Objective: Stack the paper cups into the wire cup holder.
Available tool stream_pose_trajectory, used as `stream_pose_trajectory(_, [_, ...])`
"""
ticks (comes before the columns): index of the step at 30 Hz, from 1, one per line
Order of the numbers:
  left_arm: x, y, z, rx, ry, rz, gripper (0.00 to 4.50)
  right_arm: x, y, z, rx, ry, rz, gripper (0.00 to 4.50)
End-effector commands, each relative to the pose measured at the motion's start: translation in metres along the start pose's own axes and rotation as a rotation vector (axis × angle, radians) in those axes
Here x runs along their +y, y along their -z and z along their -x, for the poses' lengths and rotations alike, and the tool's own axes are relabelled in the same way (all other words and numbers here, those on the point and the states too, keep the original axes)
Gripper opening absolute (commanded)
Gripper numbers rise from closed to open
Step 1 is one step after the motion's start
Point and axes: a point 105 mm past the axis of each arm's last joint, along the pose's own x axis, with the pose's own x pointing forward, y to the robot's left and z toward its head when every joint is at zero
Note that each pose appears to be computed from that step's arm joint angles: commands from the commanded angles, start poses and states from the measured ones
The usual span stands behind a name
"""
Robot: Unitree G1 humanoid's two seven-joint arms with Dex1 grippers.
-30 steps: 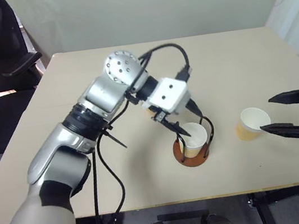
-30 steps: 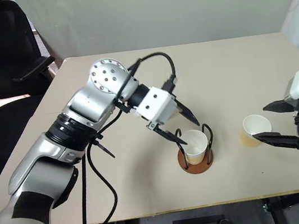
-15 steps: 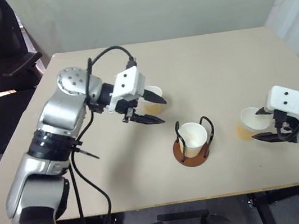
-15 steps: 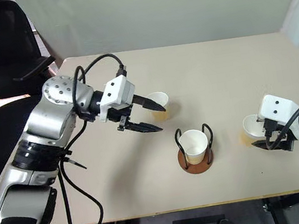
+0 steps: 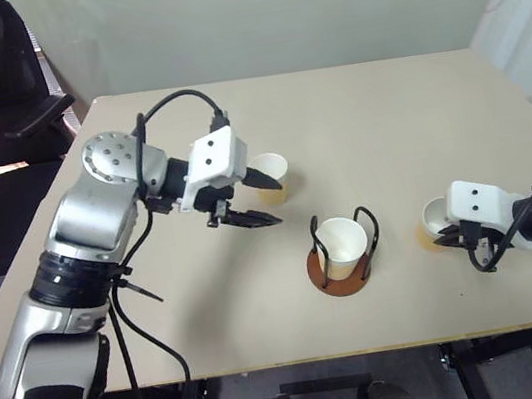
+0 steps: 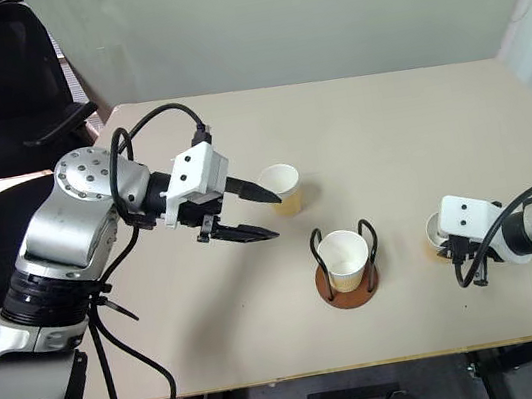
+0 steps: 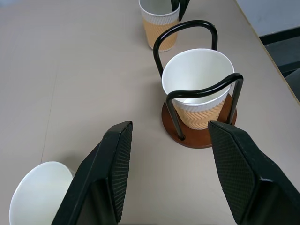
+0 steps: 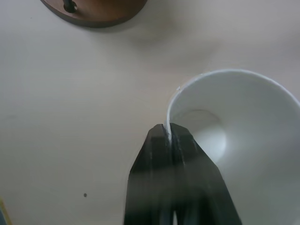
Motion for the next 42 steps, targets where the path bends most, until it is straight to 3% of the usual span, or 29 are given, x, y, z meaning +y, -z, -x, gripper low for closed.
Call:
stream_pose_trajectory(1, [0.003, -0.006, 0.011, 0.000, -0.049, -0.041, 2.76, -0.013, -0.011, 0.019, -0.013, 0.060, 0.037, 0.02])
stream_pose_trajectory(6, [-0.008, 0.011, 0.024, 0.053, -0.022, 0.000, 2.76, -0.028, -0.040, 0.059, -0.066, 0.102, 0.084, 0.02])
stream_pose_trajectory(11, [-0.012, 0.019, 0.041, 0.074, -0.026, 0.030, 2.76, -0.022, -0.109, 0.108, -0.218, 0.047, 0.239, 0.02])
stream_pose_trajectory(14, [-0.012, 0.018, 0.040, 0.064, -0.021, 0.031, 2.76, -0.009, -0.140, 0.113, -0.308, -0.036, 0.301, 0.02])
stream_pose_trajectory(19, [-0.010, 0.018, 0.035, 0.058, -0.027, 0.025, 2.76, 0.006, -0.169, 0.098, -0.349, -0.153, 0.402, 0.02])
stream_pose_trajectory(31, [-0.009, 0.017, 0.033, 0.071, -0.036, 0.005, 2.76, 0.023, -0.167, 0.058, -0.322, -0.284, 0.473, 0.02])
stream_pose_trajectory(42, [-0.007, 0.015, 0.029, 0.072, -0.027, -0.014, 2.76, 0.029, -0.155, 0.034, -0.266, -0.295, 0.530, 0.02])
